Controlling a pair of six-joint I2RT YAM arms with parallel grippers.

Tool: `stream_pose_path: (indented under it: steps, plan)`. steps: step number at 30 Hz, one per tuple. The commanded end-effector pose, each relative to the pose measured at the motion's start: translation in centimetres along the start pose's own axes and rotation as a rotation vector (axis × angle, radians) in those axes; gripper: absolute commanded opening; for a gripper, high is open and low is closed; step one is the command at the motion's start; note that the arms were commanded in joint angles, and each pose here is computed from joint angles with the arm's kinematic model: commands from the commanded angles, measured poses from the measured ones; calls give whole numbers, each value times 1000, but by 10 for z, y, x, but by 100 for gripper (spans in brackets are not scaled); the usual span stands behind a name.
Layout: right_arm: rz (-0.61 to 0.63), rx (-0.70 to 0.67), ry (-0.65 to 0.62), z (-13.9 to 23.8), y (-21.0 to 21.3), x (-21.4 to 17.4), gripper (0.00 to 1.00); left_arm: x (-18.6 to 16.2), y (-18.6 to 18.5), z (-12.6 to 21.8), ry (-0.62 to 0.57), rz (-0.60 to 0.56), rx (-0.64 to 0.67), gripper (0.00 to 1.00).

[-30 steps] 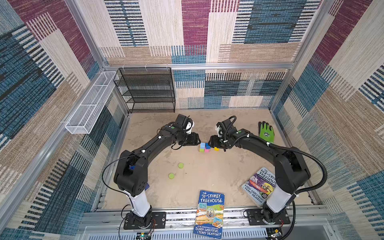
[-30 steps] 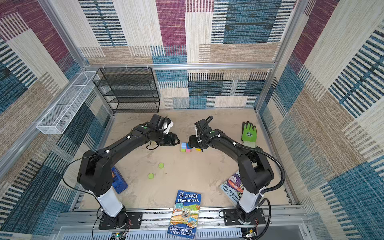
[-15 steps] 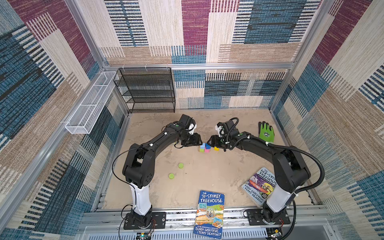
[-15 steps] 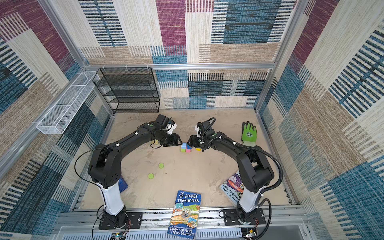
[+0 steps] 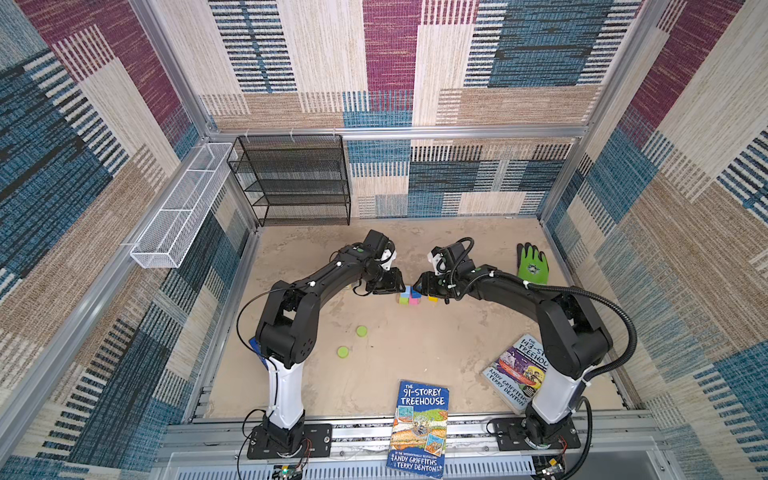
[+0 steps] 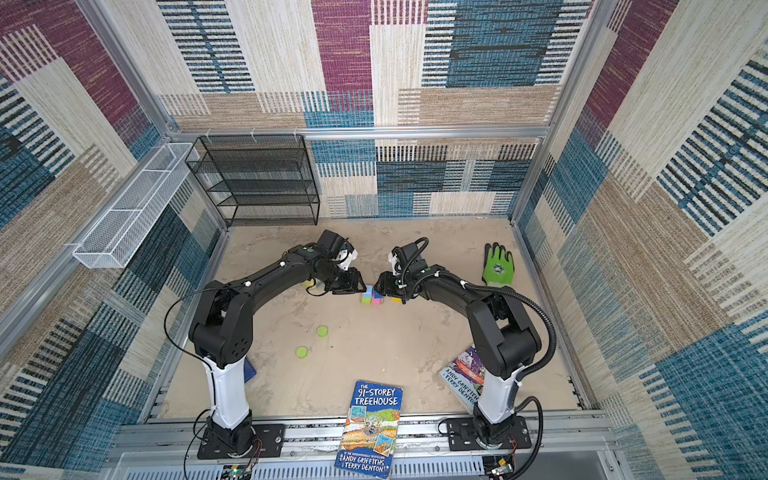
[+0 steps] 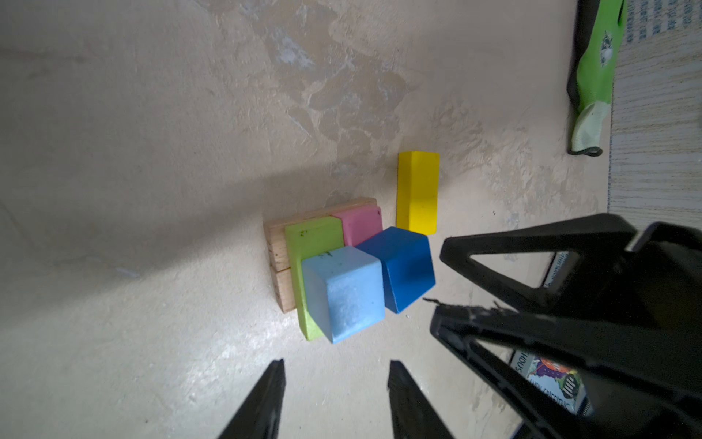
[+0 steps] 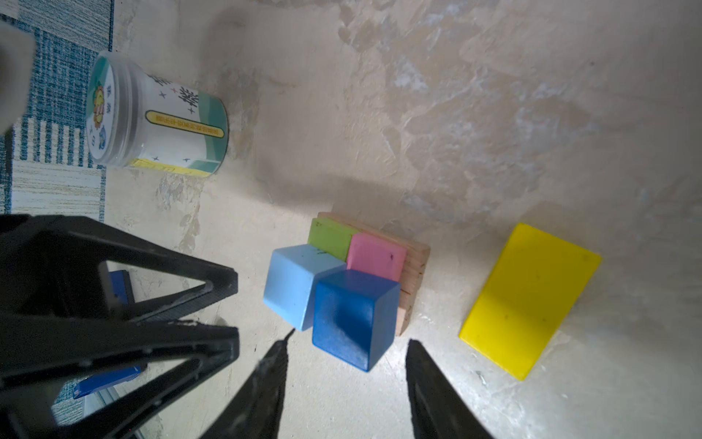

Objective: Build the wood block tower

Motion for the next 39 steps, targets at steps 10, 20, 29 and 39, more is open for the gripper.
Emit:
stream_pose_path:
  steps: [10, 20, 29, 39]
  plan:
    - [-20, 40, -33, -2, 4, 9, 48, 5, -3, -8, 11, 18, -32, 46]
    - [-30, 56, -23, -8, 4, 9, 47, 6, -2, -13, 21, 26, -37, 44]
    - [-40, 71, -14, -10, 4, 7, 42, 7, -3, -16, 24, 30, -51, 40]
    - [-47, 90, -7, -10, 5, 6, 38, 8, -4, -19, 27, 38, -63, 36]
Point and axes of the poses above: each gripper's point midway between its finger pads, its own z axis back along the fingers, its own y axis along the line the jaws close on, x = y × z, the point moved 6 cm from there along z, back along the fingers, and after that the axes turned 2 degrees about z, right-handed, at the moved point
